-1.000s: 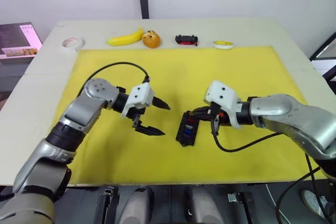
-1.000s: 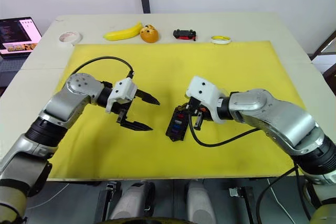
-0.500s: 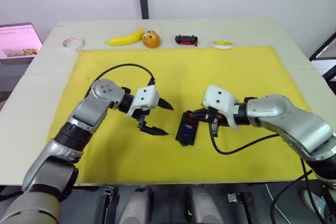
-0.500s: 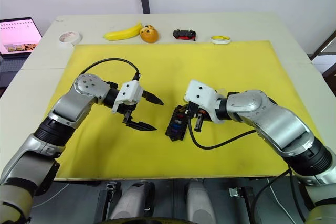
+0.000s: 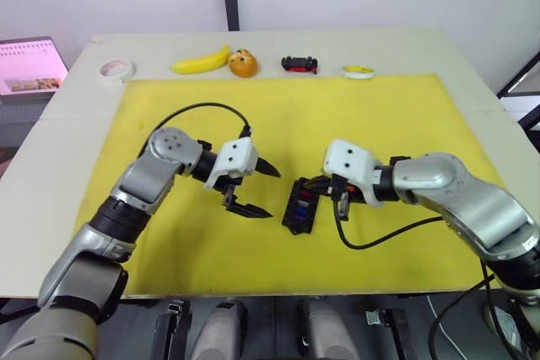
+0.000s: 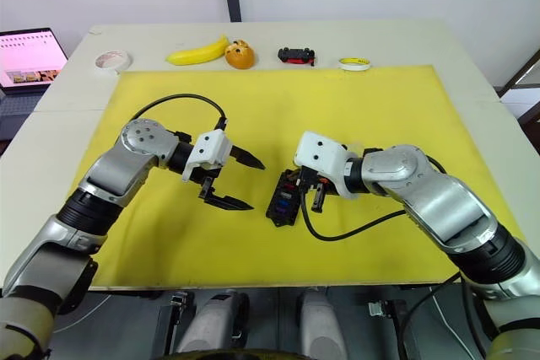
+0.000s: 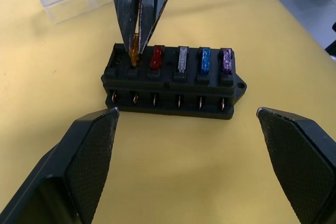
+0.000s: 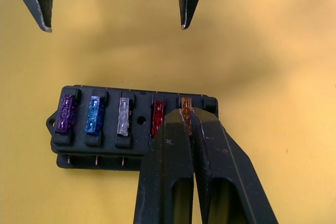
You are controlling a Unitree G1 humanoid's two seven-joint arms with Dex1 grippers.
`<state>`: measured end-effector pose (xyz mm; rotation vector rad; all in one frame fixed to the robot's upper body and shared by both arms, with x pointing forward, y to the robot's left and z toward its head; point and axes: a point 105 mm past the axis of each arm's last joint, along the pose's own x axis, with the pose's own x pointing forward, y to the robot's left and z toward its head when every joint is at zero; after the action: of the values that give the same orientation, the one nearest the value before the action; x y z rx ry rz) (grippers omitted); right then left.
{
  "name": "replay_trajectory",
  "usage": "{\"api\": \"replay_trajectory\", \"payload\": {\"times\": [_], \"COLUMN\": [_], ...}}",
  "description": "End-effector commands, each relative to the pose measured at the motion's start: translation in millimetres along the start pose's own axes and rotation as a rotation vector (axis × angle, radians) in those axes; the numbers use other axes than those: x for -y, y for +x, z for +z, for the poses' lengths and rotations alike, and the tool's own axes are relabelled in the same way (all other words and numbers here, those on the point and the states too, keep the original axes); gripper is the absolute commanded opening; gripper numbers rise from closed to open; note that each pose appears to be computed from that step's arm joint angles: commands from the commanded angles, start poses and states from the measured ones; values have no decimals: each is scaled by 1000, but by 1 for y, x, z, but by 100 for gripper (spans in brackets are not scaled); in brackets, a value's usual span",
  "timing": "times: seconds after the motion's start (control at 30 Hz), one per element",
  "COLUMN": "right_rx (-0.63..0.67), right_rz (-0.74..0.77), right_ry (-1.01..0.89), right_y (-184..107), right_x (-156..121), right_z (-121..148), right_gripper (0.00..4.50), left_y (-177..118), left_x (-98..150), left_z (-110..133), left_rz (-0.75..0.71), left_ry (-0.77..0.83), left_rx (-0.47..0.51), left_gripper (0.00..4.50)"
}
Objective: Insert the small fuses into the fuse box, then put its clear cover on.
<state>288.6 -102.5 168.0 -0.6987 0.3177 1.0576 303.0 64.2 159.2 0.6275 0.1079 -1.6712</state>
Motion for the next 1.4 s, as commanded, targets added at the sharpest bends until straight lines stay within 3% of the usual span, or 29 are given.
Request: {"api": "replay_trajectory", "payload": {"times": [0.03,1.03,1.4], "right_rx": [31,9,33], "right_rz": [-30,-6,-7], "right_ry": [-30,-46,-43], "right_y": [-5,1,-4], "right_x": [6,5,8], "right_z": [8,0,11], "right_gripper": [0,0,0], "left_y": [-5,-2,-2], "left_x": [-3,-4,-6], "left_z": [9,8,8], "left_rz": [22,33,40], "left_ry": [52,59,59], "left_rx": [15,21,21], "left_gripper": [443,443,443]}}
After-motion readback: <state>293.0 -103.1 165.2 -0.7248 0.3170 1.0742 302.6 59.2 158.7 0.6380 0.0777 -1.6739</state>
